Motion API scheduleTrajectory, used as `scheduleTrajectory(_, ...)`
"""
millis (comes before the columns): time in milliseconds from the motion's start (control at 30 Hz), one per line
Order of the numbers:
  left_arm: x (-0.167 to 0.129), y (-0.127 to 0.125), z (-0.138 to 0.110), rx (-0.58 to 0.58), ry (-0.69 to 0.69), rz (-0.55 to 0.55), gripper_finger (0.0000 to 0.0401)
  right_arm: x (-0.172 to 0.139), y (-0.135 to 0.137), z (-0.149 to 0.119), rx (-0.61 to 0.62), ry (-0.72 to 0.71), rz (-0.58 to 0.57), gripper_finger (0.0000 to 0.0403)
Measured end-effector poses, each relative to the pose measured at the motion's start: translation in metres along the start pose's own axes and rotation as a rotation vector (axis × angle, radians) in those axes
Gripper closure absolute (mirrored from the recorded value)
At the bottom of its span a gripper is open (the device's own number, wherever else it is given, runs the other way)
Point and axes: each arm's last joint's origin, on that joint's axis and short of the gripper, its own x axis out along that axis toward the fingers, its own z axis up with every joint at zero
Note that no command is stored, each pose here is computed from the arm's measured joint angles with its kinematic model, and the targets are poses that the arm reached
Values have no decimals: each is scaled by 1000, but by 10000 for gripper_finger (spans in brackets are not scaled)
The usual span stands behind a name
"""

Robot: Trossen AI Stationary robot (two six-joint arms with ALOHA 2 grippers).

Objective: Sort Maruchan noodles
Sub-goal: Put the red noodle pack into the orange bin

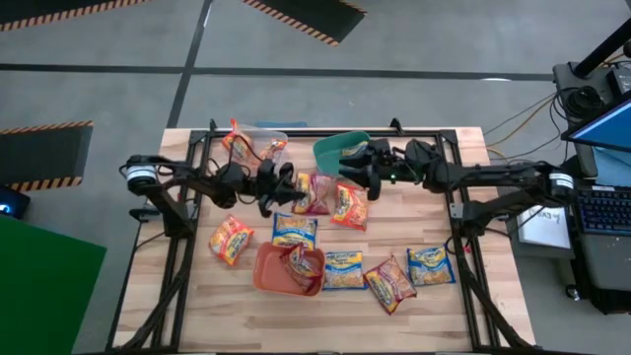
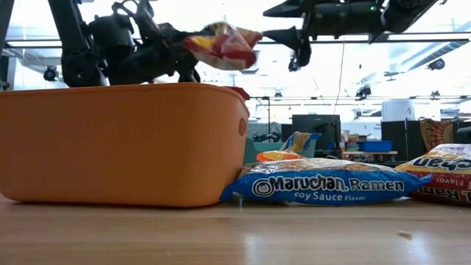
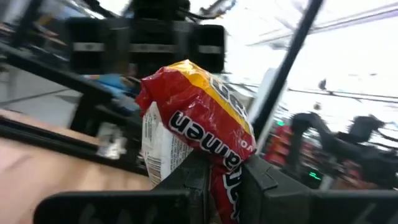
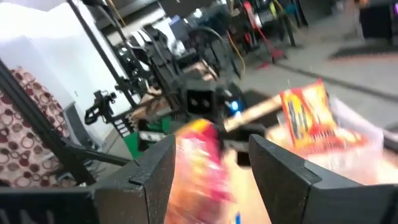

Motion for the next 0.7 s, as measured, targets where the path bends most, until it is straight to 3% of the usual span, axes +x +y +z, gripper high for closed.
scheduleTrajectory(167, 4, -11, -5, 7, 44, -85, 376, -9, 0, -8, 74, 135, -60, 211)
scheduleTrajectory(300, 4, -13, -6, 13, 46, -90, 375, -8, -4, -22, 102, 249, -91, 211)
scheduleTrajectory(533, 4, -13, -7, 30, 43, -83, 374, 4, -4, -44, 9, 388, 65, 211)
scheduleTrajectory(700, 4, -11, -8, 63, 49, -61, 373, 17, -3, -53, -73, 353, 116, 211)
